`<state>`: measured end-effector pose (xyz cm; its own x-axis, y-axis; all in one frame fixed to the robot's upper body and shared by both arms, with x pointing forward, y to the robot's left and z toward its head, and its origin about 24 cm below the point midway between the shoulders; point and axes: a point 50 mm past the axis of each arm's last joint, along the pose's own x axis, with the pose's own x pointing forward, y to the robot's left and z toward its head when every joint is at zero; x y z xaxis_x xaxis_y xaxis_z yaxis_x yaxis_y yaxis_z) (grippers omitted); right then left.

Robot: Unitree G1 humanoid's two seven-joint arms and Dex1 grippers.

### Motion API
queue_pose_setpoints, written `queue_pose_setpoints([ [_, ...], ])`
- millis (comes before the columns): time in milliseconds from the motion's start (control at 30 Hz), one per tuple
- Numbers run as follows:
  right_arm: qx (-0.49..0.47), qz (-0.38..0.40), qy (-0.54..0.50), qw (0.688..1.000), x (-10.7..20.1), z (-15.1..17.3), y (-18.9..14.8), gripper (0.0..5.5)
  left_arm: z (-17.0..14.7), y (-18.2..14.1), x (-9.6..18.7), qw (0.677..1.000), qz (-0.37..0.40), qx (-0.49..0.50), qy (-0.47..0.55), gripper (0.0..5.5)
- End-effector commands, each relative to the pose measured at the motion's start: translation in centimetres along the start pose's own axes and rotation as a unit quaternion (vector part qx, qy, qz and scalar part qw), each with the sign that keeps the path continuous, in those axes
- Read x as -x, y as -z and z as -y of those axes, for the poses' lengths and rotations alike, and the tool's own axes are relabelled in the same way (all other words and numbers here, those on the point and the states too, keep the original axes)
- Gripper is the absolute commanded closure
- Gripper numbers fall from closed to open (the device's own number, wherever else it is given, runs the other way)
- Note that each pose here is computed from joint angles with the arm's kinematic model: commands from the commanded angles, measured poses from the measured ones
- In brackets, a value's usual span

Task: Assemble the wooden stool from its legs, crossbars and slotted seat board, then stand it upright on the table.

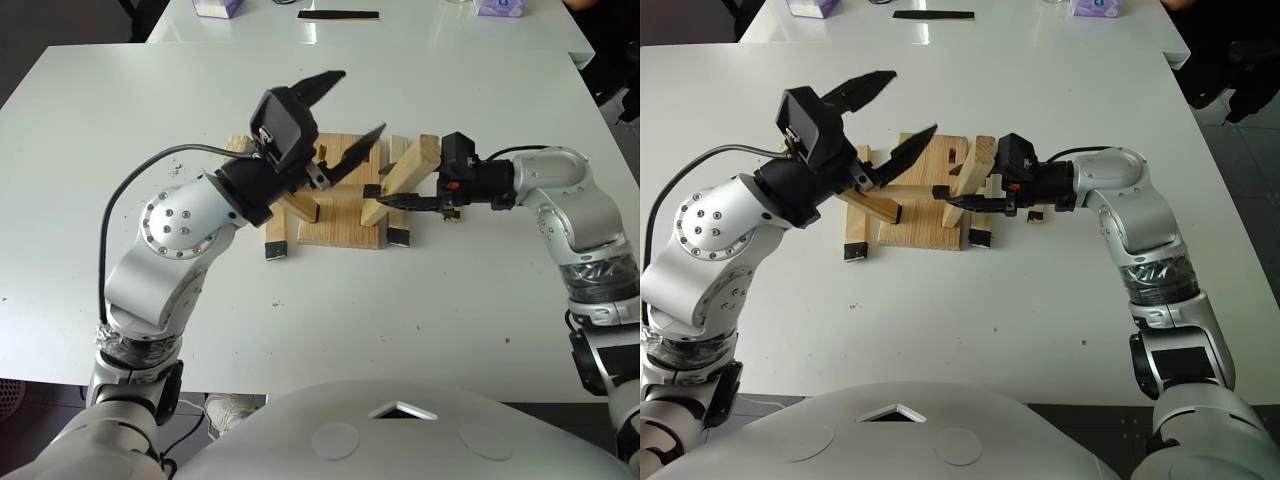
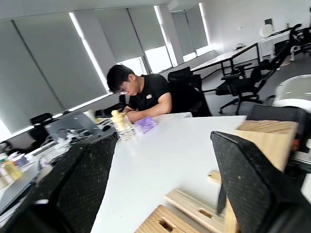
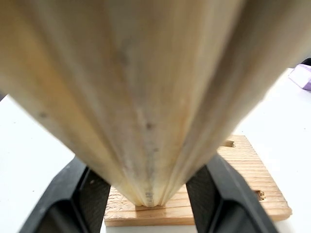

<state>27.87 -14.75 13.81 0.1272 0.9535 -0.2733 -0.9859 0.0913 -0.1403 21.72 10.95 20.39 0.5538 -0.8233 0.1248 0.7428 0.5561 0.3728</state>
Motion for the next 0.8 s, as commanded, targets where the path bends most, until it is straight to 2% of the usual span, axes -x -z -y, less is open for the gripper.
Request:
queue_pose_setpoints([
  [33,-0.006,-0.024,-0.028,0.999,-0.3,0.1,0.6,3.47,0.1,-0.2,0.7,0.998,-0.025,-0.016,0.057,1.96],
  [133,0.011,-0.036,-0.033,0.999,-0.5,-0.2,0.8,3.47,0.3,0.1,1.0,0.997,-0.040,-0.010,0.072,1.96],
  [300,0.018,-0.033,-0.032,0.999,-0.4,0.0,0.5,3.47,1.5,2.4,2.1,0.987,-0.110,-0.040,0.109,1.96],
  [467,0.022,-0.037,-0.040,0.998,-0.4,0.2,0.3,3.47,1.5,3.7,1.9,0.981,-0.136,-0.073,0.113,1.96],
  [800,0.033,-0.038,-0.064,0.997,-1.0,-0.6,0.3,3.47,1.2,5.4,0.9,0.985,-0.140,-0.064,0.080,3.49],
])
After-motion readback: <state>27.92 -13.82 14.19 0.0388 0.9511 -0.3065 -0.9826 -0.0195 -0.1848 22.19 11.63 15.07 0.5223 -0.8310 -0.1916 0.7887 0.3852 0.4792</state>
